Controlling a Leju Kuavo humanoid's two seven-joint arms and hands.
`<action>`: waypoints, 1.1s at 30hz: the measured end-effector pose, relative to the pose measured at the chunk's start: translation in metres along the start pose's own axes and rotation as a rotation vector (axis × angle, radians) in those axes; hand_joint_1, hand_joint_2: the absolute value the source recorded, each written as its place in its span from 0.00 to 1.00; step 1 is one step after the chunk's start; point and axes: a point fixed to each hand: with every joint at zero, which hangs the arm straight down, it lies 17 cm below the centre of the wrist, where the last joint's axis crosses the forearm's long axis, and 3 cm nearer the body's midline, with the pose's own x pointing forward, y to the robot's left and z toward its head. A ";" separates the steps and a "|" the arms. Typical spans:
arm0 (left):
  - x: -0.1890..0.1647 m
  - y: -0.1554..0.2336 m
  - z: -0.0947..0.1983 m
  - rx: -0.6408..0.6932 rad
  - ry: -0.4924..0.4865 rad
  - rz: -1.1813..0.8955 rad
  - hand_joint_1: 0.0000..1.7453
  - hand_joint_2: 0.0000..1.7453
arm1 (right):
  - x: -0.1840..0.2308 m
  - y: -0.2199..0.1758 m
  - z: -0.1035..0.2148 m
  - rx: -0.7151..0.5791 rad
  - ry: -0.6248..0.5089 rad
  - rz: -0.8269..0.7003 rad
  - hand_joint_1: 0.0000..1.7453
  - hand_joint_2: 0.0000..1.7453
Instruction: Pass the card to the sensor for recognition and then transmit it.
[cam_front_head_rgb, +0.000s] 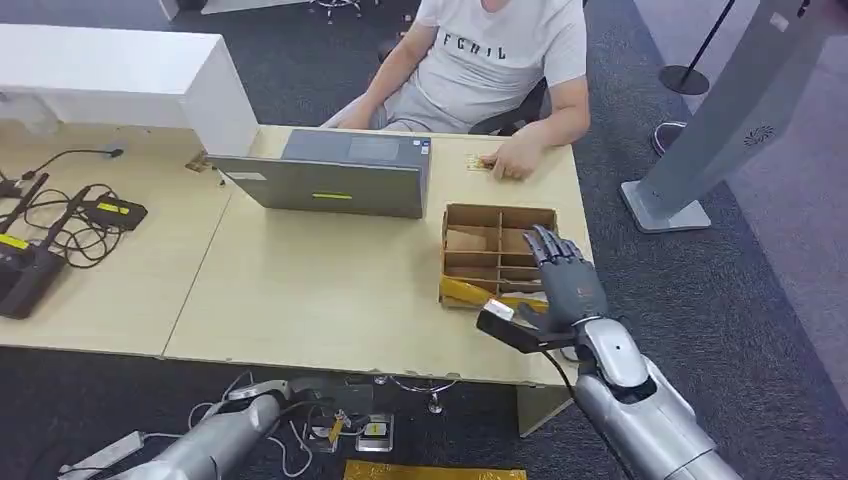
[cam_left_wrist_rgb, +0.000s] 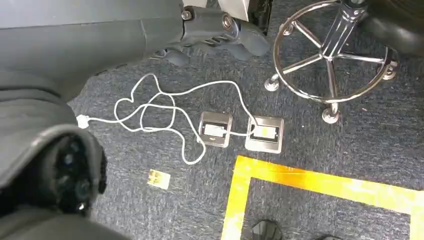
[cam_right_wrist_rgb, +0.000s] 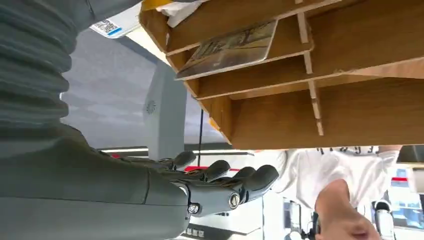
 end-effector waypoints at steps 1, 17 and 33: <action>0.000 0.000 0.000 0.000 0.000 0.000 0.00 0.00 | 0.000 0.001 0.000 0.003 0.001 0.001 0.00 1.00; 0.001 -0.001 -0.001 -0.003 0.007 0.000 0.00 0.00 | -0.001 0.014 0.003 0.052 0.008 0.015 0.55 1.00; 0.002 0.001 -0.001 0.000 0.005 0.001 0.00 0.00 | -0.002 0.018 0.000 0.066 0.020 0.011 1.00 1.00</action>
